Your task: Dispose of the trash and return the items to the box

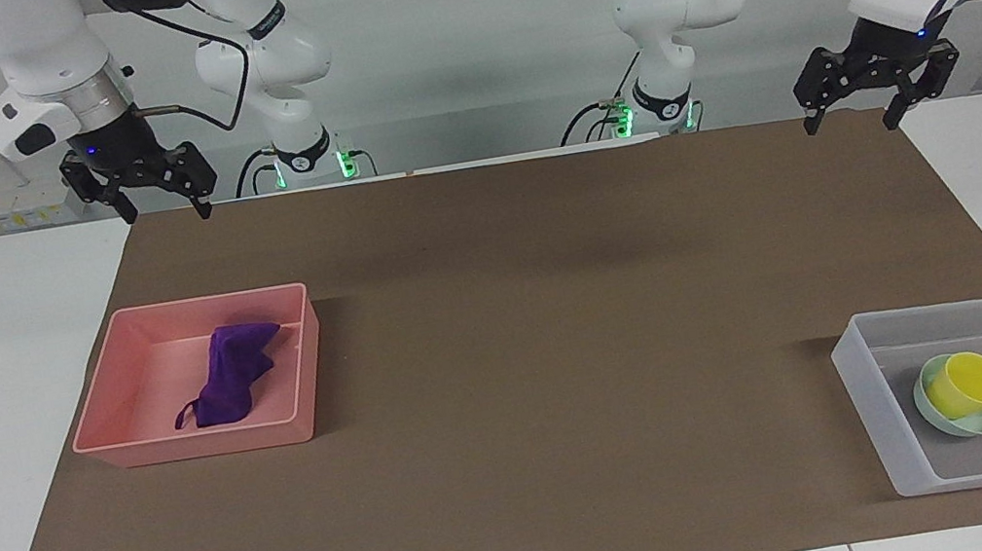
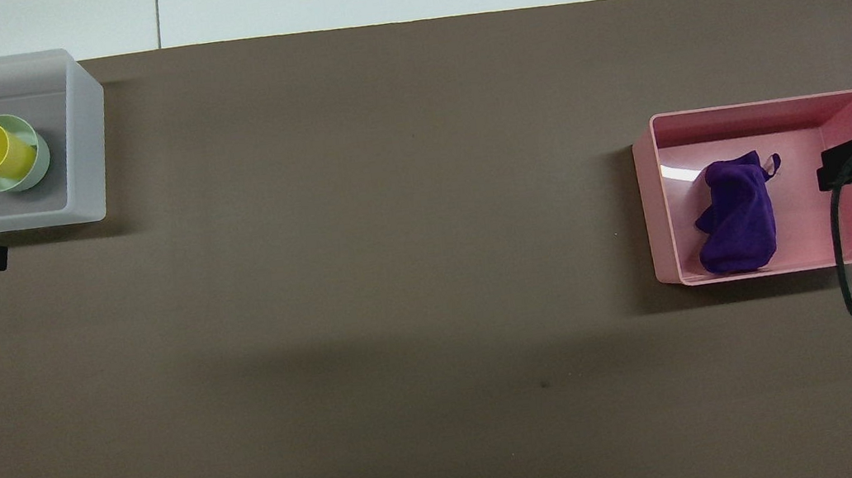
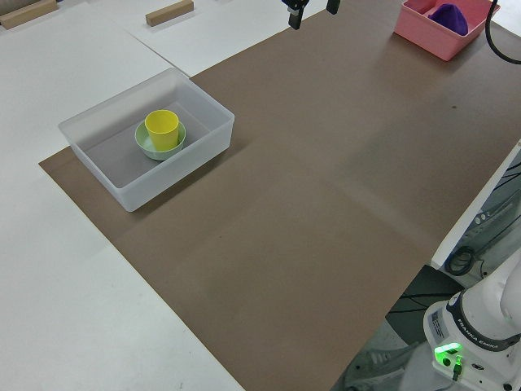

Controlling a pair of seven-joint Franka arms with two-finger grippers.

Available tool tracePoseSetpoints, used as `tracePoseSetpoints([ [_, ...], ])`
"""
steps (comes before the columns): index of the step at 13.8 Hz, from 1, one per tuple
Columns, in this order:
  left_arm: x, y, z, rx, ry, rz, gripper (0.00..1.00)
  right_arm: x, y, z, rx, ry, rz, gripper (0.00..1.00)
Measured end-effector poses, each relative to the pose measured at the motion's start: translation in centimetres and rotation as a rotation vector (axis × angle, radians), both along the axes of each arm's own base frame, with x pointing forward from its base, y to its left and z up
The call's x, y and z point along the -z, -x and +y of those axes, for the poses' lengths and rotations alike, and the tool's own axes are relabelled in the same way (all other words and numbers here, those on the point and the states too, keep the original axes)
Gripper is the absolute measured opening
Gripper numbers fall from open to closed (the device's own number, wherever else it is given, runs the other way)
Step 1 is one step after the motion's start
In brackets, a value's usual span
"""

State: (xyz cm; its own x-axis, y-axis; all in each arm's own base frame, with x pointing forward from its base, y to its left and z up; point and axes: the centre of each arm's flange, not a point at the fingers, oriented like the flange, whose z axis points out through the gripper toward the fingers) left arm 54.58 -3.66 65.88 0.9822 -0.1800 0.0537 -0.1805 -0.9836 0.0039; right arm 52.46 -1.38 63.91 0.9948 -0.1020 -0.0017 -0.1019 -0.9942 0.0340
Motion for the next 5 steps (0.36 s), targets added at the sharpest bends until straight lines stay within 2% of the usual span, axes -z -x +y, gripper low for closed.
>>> tracePoseSetpoints([
  [5,0.44,-0.08,0.81,-0.015,-0.001,0.019,1.0,0.35,0.05,0.11,-0.002,-0.001,0.008,1.0],
])
